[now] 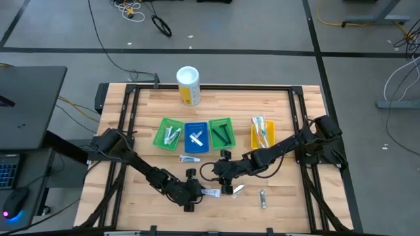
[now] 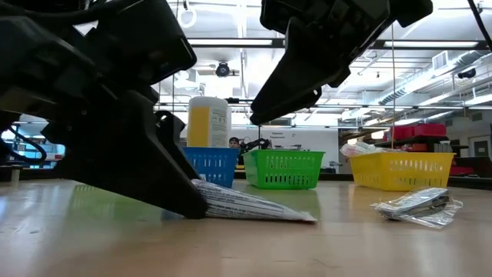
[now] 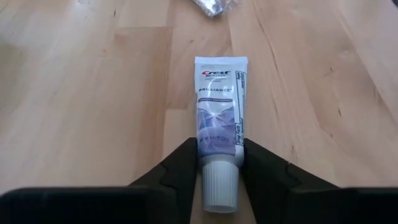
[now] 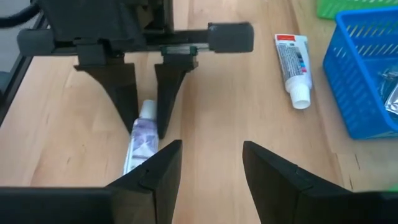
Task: Pick & Place Travel size toiletries
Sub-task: Put the purple and white toothpaste into the left green bin
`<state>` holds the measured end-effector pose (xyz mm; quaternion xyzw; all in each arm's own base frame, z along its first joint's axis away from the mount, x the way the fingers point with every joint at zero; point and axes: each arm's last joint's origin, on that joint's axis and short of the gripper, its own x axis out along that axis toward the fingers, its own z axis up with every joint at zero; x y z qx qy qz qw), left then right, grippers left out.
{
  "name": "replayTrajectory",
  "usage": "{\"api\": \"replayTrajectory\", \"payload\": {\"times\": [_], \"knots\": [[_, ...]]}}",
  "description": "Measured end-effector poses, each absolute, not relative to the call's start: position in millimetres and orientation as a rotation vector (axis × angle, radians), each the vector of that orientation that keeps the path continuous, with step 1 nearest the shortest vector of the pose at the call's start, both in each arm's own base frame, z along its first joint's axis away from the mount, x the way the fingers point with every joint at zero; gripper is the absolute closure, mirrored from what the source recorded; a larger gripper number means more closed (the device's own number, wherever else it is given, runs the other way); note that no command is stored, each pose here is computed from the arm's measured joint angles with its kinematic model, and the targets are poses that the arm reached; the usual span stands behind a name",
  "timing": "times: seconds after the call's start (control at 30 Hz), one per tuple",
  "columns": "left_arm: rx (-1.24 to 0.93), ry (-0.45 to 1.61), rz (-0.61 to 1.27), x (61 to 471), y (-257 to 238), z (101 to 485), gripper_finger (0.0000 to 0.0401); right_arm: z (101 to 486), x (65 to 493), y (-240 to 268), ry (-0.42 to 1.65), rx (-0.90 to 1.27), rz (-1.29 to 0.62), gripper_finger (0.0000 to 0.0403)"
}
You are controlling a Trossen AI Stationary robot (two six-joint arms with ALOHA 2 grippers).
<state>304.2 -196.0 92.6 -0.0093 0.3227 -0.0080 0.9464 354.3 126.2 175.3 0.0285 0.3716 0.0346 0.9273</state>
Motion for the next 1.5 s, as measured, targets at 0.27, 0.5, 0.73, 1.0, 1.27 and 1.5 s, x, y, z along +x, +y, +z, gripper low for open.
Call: {"api": "replayTrajectory", "payload": {"times": [0.27, 0.5, 0.73, 1.0, 1.27, 1.5], "knots": [[0.021, 0.717, 0.054, 293, -187, 114, 0.0282, 175, 354, 126, 0.768, 0.067, 0.065, 0.0223], [0.030, 0.797, 0.183, 274, -170, 142, 0.0279, 174, 353, 126, 0.784, 0.085, 0.053, 0.0223], [0.035, 0.842, 0.337, 241, -146, 185, 0.0274, 174, 353, 126, 0.785, 0.089, 0.052, 0.0223], [-0.039, 0.893, 0.605, 202, -105, 218, 0.0278, 174, 353, 126, 0.785, 0.086, 0.053, 0.0223], [-0.062, 0.969, 0.797, 200, -70, 214, 0.0277, 174, 353, 126, 0.785, 0.086, 0.053, 0.0223], [-0.195, 1.033, 0.893, 200, -41, 188, 0.0277, 174, 353, 126, 0.784, 0.087, 0.053, 0.0223]]}}
